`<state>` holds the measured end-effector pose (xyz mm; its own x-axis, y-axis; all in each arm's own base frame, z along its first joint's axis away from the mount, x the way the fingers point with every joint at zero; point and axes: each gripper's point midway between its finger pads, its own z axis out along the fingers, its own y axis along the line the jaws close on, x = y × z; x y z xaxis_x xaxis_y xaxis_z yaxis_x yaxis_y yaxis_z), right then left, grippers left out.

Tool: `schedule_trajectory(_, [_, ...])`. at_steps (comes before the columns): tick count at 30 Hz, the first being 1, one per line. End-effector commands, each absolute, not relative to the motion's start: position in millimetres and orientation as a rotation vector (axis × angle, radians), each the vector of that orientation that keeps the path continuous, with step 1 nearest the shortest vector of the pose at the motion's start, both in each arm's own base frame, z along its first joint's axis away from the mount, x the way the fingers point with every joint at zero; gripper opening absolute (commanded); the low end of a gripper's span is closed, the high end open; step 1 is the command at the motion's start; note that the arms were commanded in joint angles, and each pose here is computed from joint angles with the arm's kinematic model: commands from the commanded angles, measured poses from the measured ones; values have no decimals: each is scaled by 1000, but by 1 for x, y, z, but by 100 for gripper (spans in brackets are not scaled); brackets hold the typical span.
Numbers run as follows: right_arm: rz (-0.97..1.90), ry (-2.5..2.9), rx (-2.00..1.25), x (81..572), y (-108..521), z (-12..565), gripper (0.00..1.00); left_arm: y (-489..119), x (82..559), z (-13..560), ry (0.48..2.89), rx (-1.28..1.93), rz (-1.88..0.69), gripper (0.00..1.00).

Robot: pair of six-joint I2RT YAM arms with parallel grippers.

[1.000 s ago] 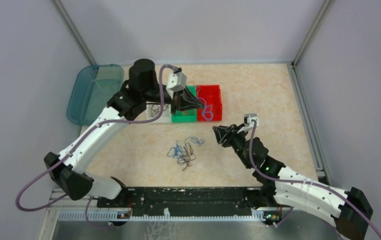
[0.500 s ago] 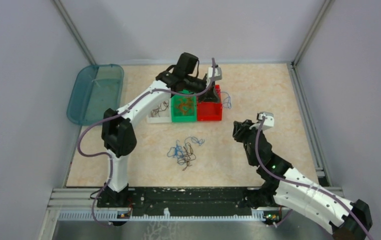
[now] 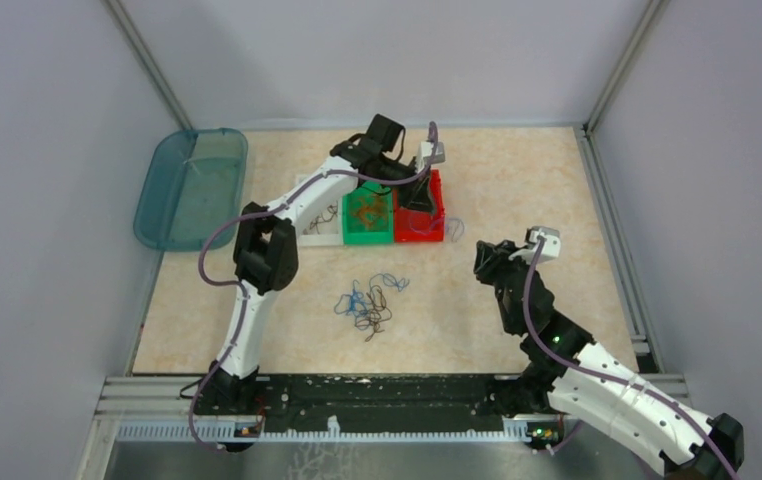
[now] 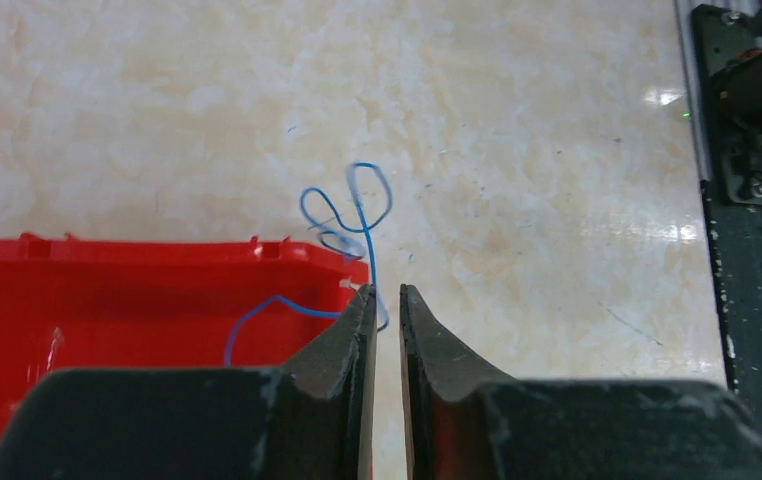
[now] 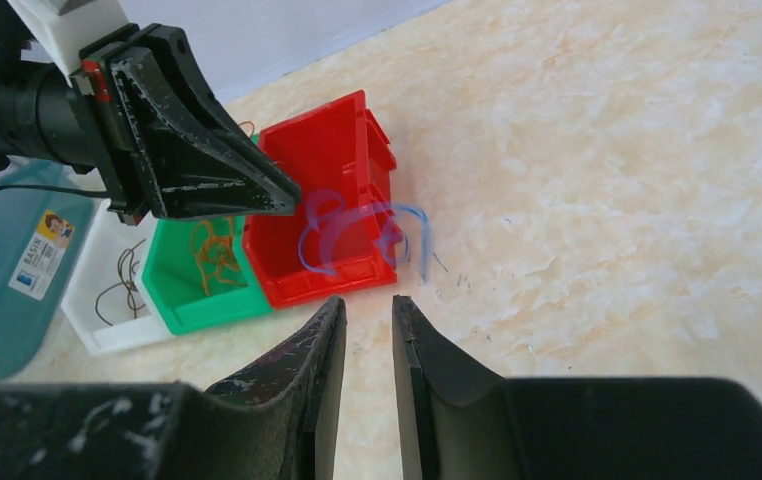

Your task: Untangle the cables

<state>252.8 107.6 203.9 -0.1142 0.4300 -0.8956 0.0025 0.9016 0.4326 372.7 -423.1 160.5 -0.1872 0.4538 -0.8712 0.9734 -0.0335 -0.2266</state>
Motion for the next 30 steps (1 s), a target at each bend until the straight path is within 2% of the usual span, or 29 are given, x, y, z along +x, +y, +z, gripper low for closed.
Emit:
schedule_trajectory(1, [391, 1631, 342, 254, 107, 215, 24, -404, 391, 140, 1781, 1478, -1057, 19])
schedule_trajectory(3, [396, 1635, 336, 255, 109, 214, 24, -394, 403, 134, 1820, 1438, -1002, 17])
schedule_trajectory(8, [414, 1650, 330, 255, 114, 211, 23, -378, 428, 137, 1845, 1307, -898, 4])
schedule_trajectory(11, [405, 1659, 315, 258, 117, 206, 30, -375, 427, 144, 1806, 1335, -872, 7])
schedule_trajectory(13, [416, 1683, 300, 264, 123, 200, 46, -375, 421, 154, 1782, 1354, -893, 22])
schedule_trajectory(14, [415, 1719, 301, 270, 126, 192, 51, -374, 416, 159, 1771, 1369, -903, 26])
schedule_trajectory(16, [454, 1789, 310, 284, 131, 178, 56, -371, 409, 171, 1748, 1394, -908, 35])
schedule_trajectory(17, [480, 1826, 318, 293, 133, 171, 57, -369, 405, 178, 1743, 1401, -910, 40])
schedule_trajectory(19, [523, 1870, 346, 313, 132, 160, 58, -365, 396, 195, 1727, 1420, -917, 57])
schedule_trajectory(24, [578, 1982, 310, 349, 144, 134, 59, -349, 376, 242, 1701, 1441, -882, 81])
schedule_trajectory(30, [540, 2103, 258, 375, 159, 94, 58, -317, 357, 268, 1804, 1371, -816, 96])
